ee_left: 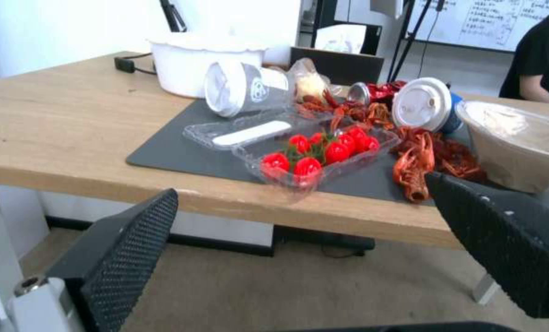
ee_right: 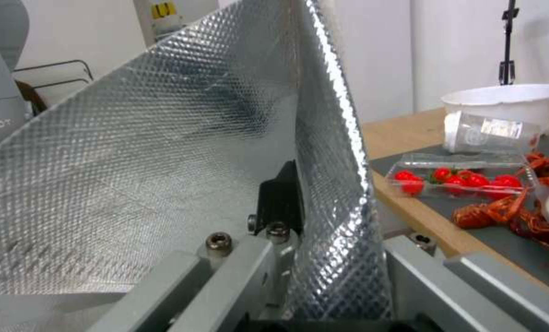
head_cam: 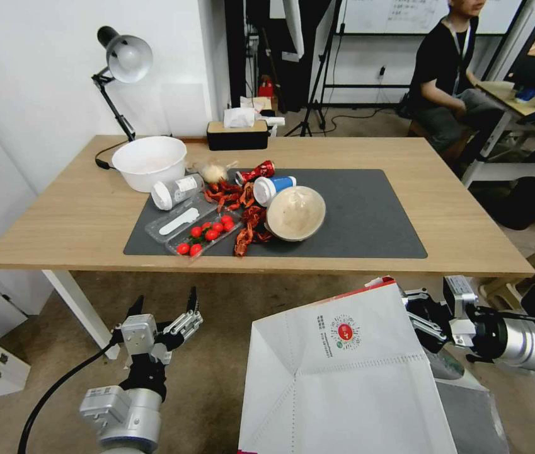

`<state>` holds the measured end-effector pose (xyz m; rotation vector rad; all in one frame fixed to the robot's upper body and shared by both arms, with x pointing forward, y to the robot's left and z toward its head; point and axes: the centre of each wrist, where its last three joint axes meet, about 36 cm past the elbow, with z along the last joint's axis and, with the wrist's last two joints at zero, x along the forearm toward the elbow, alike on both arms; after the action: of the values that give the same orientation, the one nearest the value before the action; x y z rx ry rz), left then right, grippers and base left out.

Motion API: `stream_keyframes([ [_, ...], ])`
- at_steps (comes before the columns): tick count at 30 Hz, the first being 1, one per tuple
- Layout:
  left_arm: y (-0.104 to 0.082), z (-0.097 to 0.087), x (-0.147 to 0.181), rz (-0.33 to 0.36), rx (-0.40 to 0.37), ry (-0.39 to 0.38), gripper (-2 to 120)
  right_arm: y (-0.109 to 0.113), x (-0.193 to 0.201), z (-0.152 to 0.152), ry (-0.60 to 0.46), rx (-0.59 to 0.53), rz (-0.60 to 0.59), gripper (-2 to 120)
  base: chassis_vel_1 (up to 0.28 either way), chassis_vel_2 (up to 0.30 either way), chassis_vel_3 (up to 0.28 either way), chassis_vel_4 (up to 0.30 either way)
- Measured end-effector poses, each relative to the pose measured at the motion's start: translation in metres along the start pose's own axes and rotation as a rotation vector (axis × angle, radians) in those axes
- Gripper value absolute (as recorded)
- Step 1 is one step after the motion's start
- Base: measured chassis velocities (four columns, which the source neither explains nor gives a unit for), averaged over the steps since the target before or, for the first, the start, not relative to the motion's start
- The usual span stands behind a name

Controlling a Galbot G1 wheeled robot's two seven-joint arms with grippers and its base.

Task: Pick up the food delivery bag from the floor and place it on the table.

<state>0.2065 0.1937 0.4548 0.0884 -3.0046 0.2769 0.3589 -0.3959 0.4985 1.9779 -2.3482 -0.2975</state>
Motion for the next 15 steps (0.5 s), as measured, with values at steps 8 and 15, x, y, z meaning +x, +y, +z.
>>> stream_keyframes([
  [8, 0.0008, 0.0023, -0.0008, -0.004, -0.003, -0.015, 100, 0.0003, 0.0002, 0.0011, -0.002, -0.002, 0.002, 0, 0.000, 0.000, 0.000, 0.000],
  [15, 0.0014, 0.0021, -0.0005, 0.007, -0.002, -0.017, 100, 0.0013, 0.0010, 0.0031, -0.002, -0.007, 0.005, 0, 0.000, 0.000, 0.000, 0.000],
])
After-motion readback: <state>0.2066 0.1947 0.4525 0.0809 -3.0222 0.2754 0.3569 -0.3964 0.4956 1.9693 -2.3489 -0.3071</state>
